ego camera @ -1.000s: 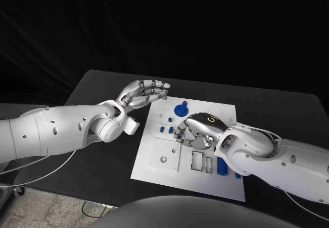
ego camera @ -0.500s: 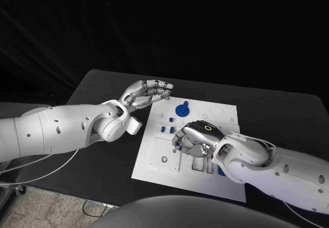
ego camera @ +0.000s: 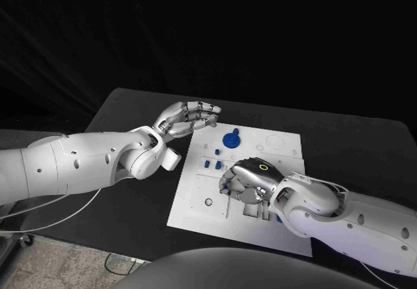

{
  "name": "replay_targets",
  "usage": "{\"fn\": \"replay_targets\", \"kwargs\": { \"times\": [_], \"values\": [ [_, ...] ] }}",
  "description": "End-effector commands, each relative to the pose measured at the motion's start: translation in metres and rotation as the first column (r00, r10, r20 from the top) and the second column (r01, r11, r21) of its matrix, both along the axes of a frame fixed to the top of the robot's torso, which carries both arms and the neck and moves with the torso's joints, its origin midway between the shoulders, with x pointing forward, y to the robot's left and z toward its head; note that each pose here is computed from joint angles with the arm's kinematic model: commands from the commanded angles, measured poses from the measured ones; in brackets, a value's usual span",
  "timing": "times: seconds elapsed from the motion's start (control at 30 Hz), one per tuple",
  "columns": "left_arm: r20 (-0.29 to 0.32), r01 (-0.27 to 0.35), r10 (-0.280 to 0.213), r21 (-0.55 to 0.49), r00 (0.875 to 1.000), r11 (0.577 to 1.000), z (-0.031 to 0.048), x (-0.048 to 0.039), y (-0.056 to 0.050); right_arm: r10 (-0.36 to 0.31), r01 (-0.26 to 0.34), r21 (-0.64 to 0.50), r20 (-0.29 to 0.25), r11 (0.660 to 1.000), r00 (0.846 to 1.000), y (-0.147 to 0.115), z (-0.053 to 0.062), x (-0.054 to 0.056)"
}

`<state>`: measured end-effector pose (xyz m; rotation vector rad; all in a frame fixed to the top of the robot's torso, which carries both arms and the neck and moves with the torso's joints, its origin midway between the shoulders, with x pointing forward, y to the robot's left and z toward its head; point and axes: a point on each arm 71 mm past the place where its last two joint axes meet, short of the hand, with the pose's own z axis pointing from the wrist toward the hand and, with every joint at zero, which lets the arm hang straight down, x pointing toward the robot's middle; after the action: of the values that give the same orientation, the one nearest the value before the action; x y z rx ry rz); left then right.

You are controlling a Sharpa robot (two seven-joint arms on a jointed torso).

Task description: Assemble the parts on the task board

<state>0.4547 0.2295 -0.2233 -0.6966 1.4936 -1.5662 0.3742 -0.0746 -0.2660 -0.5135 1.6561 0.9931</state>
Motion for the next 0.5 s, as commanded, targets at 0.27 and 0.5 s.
{"fn": "replay_targets", "kwargs": {
  "times": [0.27,0.5],
  "values": [
    [-0.006,0.016,-0.016,-0.009,1.0,1.0,-0.0003,0.0001,-0.0008,-0.001,0.001,-0.001,0.005,1.0,1.0,0.0007,-0.0018,-0.0015],
    [-0.009,0.019,-0.019,-0.008,1.0,1.0,-0.0009,0.0008,-0.0019,-0.005,0.005,-0.009,-0.001,1.0,1.0,0.001,-0.0044,-0.0003]
  ]
}}
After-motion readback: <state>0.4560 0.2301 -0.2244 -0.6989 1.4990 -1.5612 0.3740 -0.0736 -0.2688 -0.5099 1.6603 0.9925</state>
